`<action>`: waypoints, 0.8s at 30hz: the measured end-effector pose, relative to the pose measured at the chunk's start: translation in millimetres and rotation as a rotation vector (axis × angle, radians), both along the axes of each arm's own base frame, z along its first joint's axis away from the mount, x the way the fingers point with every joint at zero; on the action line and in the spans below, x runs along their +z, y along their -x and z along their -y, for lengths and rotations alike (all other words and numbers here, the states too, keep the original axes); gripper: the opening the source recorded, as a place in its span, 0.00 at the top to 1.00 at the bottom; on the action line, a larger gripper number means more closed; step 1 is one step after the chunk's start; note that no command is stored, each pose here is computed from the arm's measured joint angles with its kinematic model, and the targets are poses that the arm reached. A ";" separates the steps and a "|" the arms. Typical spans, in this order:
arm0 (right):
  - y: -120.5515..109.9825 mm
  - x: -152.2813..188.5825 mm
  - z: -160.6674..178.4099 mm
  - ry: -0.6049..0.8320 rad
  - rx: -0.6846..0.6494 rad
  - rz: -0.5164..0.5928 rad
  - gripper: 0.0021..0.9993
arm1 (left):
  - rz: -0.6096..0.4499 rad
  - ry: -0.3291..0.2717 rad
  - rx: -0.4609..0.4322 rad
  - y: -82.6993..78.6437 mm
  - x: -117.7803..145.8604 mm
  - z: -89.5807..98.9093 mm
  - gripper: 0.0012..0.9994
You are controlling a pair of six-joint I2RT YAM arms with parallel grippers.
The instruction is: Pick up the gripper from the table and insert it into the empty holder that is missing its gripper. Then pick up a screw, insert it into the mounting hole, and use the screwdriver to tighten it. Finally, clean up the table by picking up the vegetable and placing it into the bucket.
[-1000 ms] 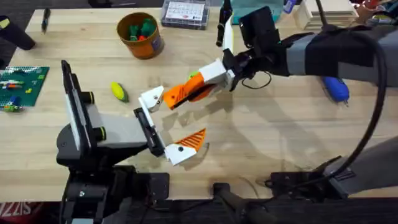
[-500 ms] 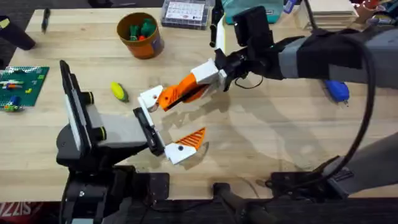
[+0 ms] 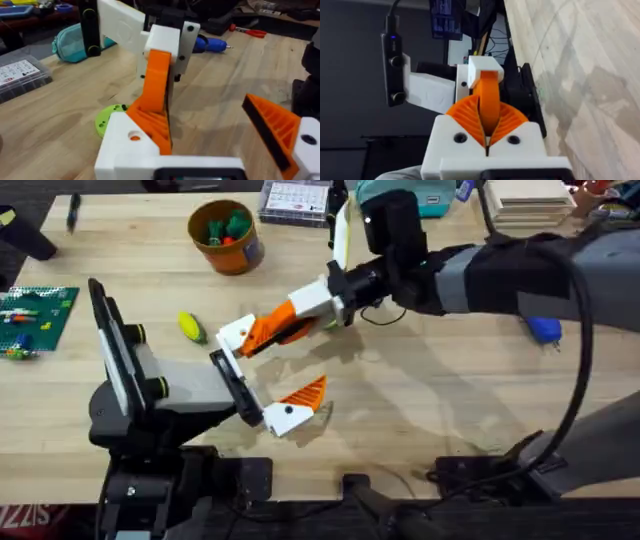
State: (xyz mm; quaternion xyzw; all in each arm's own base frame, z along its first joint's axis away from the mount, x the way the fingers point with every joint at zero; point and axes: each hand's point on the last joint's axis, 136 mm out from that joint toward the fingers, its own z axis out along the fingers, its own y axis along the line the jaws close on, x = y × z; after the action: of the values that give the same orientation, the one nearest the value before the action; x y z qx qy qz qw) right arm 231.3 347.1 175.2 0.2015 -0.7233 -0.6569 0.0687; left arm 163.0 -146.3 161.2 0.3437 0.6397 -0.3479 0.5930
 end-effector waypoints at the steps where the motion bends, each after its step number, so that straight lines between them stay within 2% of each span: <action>1: -0.1 0.0 -2.0 0.001 -0.004 0.008 1.00 | -0.001 0.000 0.000 -0.1 0.0 0.0 0.00; 15: -13.1 -6.9 -17.0 -0.037 -0.016 0.029 1.00 | -0.042 0.013 0.036 -5.9 -2.9 -3.3 0.00; 24: -13.3 -7.1 -18.8 -0.024 -0.024 -0.001 1.00 | -0.042 0.012 0.047 -7.5 -3.0 -4.4 0.00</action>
State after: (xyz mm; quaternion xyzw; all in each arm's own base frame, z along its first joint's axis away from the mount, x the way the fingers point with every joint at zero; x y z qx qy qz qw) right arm 244.6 366.0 168.1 0.1932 -0.7176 -0.6666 0.0588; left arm 170.5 -142.0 158.2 0.3179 0.6576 -0.3448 0.5895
